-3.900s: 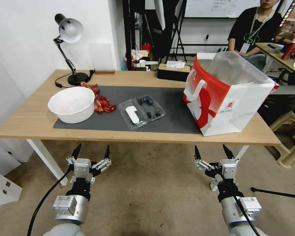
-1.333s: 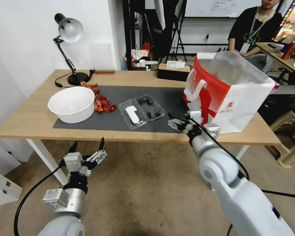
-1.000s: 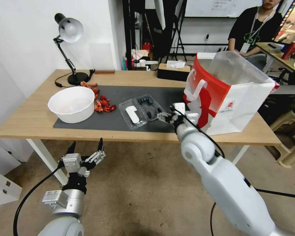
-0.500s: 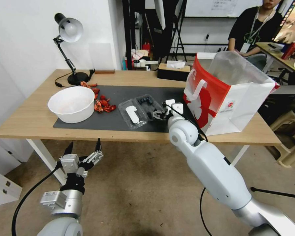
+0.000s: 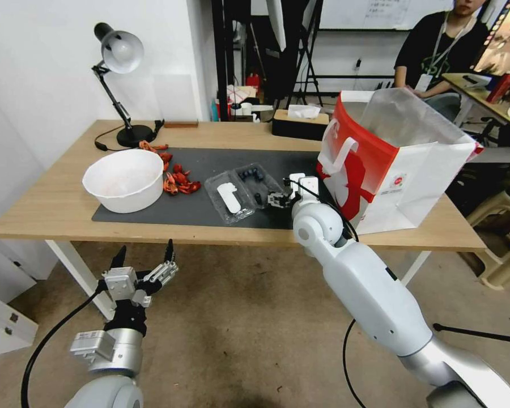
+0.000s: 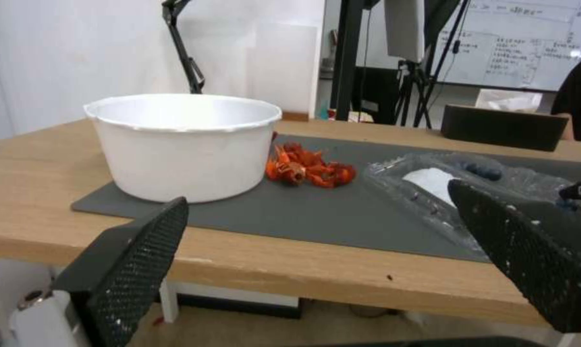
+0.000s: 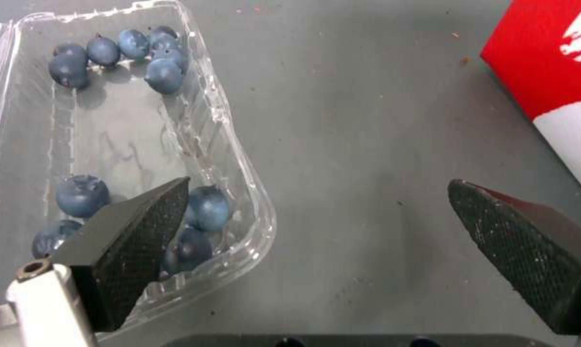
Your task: Close the takeout container lid, then place the container into the takeout bag.
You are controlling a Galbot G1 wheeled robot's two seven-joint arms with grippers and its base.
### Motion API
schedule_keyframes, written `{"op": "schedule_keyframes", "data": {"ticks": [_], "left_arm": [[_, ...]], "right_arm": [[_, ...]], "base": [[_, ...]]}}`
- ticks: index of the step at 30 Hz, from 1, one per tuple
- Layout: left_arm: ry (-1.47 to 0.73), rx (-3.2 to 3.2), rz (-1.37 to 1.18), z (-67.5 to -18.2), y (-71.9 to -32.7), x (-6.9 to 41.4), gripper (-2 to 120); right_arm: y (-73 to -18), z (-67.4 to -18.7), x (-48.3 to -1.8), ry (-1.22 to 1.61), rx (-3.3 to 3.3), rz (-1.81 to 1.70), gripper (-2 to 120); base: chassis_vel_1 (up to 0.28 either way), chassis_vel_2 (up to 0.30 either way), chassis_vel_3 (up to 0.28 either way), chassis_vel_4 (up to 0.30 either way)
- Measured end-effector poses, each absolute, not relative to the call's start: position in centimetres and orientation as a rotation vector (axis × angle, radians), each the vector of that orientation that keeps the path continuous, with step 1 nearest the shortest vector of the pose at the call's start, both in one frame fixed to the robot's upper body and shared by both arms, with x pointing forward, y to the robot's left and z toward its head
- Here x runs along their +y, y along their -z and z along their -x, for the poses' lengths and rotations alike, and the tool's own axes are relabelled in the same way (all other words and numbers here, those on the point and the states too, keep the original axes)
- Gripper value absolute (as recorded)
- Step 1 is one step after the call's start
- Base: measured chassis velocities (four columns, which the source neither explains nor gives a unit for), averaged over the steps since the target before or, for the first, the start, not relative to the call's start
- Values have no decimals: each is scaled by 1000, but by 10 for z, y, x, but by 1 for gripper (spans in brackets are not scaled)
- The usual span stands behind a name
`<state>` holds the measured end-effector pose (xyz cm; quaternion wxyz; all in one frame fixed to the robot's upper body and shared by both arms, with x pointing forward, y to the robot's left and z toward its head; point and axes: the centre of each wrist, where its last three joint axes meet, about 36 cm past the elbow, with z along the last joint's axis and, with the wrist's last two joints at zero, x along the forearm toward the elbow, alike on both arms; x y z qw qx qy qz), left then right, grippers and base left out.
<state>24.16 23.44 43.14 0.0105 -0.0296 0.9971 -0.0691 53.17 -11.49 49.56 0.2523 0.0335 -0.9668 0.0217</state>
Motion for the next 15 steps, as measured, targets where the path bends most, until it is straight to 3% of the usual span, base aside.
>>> {"op": "schedule_keyframes", "data": {"ticks": [15], "left_arm": [[223,3104,104,-244,-429,235,100]], "right_arm": [[-497,-522,-123,-40,-2615,-69,100]], "base": [[0,0,0,0]]}}
